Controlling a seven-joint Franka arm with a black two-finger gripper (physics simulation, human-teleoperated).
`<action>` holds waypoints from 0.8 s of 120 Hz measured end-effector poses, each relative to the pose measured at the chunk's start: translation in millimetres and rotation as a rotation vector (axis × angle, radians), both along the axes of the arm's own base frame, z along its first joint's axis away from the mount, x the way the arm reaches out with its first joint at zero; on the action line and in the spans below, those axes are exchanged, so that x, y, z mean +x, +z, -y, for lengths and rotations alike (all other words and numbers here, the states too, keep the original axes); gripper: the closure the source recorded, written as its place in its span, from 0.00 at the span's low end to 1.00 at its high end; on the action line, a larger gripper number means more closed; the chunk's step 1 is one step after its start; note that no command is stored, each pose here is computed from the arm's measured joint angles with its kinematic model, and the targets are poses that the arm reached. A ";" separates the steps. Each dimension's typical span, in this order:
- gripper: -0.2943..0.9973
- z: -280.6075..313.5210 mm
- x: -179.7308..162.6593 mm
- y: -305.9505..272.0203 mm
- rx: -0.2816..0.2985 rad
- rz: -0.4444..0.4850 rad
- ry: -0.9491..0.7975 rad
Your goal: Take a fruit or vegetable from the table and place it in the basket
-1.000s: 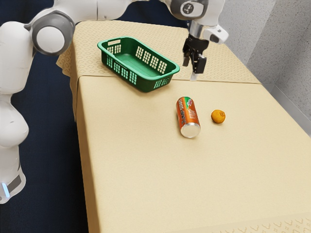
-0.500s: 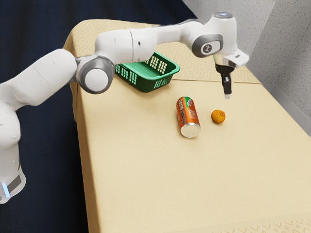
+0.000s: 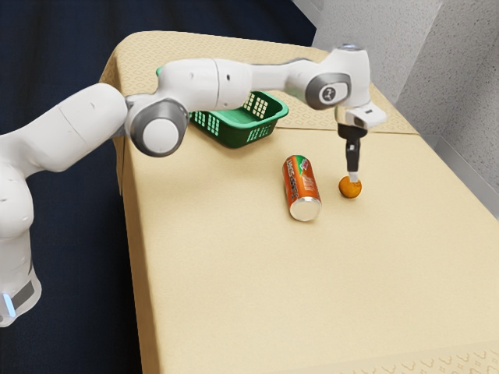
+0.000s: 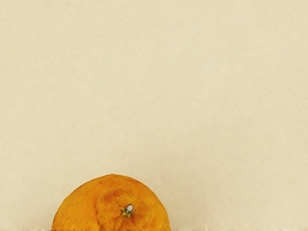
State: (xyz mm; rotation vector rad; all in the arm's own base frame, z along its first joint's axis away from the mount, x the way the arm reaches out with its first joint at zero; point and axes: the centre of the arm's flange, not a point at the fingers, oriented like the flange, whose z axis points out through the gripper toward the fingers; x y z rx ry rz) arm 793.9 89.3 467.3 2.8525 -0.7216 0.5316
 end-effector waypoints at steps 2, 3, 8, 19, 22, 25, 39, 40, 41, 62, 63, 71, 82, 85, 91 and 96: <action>0.23 -0.4 -0.1 -1.0 0.000 -0.002 -0.001; 0.23 -1.5 -0.1 -1.8 0.003 -0.004 0.000; 0.23 -6.5 -0.5 -5.0 0.013 -0.011 0.006; 0.23 -17.3 -1.9 -10.2 0.035 -0.027 0.019; 0.23 -20.0 -2.4 -11.8 0.042 -0.033 0.022; 0.23 -21.7 -2.8 -12.9 0.046 -0.037 0.024; 0.23 -16.1 -2.1 -17.5 0.045 -0.050 0.015; 0.23 -15.2 -2.0 -17.9 0.045 -0.050 0.013; 0.23 -14.4 -1.8 -18.2 0.045 -0.051 0.012; 0.23 -17.4 0.5 -25.3 0.056 -0.053 0.023; 0.23 -17.9 0.5 -25.4 0.057 -0.052 0.024; 0.23 -20.3 1.7 -26.3 0.069 -0.042 0.029; 0.23 -20.1 4.5 -23.4 0.076 -0.012 0.033; 0.23 -17.5 6.0 -21.8 0.078 0.003 0.031; 0.23 -14.3 8.3 -18.8 0.079 0.028 0.030; 0.23 -13.3 9.6 -16.8 0.081 0.044 0.030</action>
